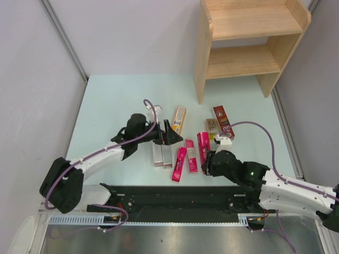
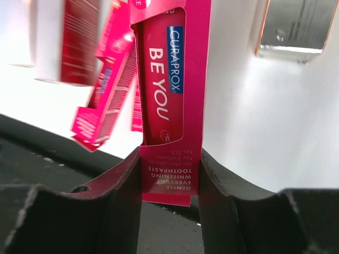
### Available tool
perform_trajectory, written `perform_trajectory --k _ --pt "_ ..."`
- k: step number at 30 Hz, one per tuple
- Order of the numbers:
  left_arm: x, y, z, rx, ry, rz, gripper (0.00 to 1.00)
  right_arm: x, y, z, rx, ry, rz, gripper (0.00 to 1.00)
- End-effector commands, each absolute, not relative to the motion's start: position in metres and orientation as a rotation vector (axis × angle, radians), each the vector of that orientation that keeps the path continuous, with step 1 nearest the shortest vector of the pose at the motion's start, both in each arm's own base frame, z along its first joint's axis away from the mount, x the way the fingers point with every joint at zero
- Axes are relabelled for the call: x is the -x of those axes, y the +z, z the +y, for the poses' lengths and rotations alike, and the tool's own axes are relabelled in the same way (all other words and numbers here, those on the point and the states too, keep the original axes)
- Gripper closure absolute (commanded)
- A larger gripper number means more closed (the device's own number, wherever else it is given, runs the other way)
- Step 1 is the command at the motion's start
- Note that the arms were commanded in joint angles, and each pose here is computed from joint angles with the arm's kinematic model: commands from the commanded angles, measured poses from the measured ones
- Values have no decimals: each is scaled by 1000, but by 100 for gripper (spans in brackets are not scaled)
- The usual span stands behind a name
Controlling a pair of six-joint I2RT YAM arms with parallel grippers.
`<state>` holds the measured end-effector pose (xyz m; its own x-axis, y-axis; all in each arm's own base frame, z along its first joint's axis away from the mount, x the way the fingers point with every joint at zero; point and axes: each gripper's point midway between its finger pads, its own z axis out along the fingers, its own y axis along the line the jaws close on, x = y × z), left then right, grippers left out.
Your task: Place and organize the toothpastes onto the shelf
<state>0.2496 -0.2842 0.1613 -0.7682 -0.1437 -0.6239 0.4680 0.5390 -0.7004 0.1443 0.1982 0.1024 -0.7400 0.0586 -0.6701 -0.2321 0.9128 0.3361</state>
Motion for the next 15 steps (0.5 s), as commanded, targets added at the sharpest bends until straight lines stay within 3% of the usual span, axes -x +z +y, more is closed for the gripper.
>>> perform_trajectory --k 1,15 --pt "-246 196 -327 -356 -1389 2031 0 -152 128 195 123 553 2245 73" --pt "-220 191 -410 -503 -1504 2079 3 -149 144 212 175 608 2214 73"
